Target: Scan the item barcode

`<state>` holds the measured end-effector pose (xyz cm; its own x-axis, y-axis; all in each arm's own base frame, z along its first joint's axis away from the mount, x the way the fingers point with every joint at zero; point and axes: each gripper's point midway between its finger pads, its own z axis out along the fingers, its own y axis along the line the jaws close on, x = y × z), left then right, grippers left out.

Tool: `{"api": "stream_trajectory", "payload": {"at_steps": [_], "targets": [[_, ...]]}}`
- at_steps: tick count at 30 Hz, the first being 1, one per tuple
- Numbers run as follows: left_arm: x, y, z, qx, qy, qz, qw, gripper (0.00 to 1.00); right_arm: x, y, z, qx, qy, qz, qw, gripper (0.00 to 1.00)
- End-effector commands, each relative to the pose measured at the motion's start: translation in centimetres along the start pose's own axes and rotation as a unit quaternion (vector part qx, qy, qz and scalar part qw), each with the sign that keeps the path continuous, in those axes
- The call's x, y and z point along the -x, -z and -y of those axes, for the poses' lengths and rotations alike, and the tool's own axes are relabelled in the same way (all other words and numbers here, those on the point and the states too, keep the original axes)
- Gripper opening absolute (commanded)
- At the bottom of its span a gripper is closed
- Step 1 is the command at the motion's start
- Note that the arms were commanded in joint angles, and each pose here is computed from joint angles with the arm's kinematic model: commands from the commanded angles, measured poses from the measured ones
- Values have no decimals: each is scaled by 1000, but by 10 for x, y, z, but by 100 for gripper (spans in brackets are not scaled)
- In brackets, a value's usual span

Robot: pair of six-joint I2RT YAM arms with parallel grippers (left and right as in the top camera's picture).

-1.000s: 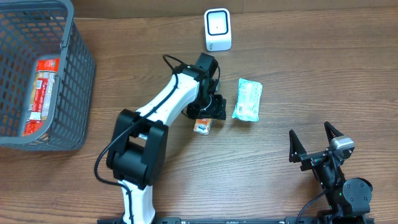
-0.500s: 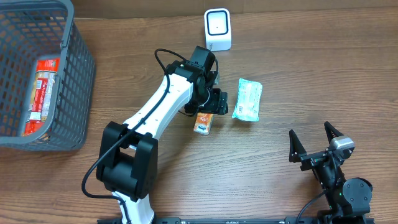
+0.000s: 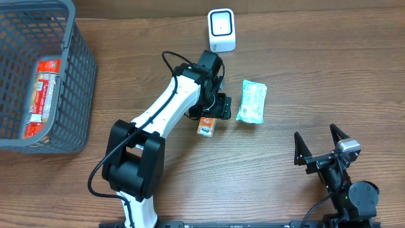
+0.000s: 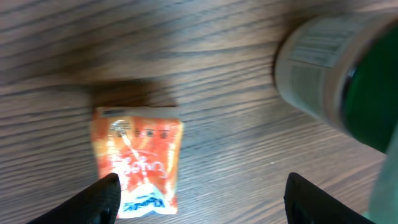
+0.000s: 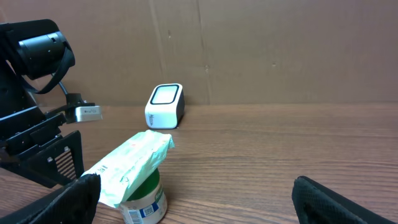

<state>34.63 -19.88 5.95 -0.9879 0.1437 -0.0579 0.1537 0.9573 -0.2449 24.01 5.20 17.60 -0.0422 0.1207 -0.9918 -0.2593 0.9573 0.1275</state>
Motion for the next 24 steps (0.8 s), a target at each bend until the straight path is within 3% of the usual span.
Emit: {"api": "stream_trajectory", "payload": {"at_steps": [1, 12, 14, 21, 24], "targets": [[7, 3, -23, 18, 26, 3, 999, 75, -2, 0, 0, 1, -1, 0, 1000, 100], [3, 9, -61, 68, 24, -8, 997, 81, -2, 0, 0, 1, -1, 0, 1000, 100], [3, 9, -60, 68, 12, -9, 998, 77, -2, 0, 0, 1, -1, 0, 1000, 100], [2, 10, -61, 69, -8, -12, 997, 49, -2, 0, 0, 1, -1, 0, 1000, 100], [2, 10, -61, 69, -8, -12, 998, 43, -2, 0, 0, 1, -1, 0, 1000, 100]]}}
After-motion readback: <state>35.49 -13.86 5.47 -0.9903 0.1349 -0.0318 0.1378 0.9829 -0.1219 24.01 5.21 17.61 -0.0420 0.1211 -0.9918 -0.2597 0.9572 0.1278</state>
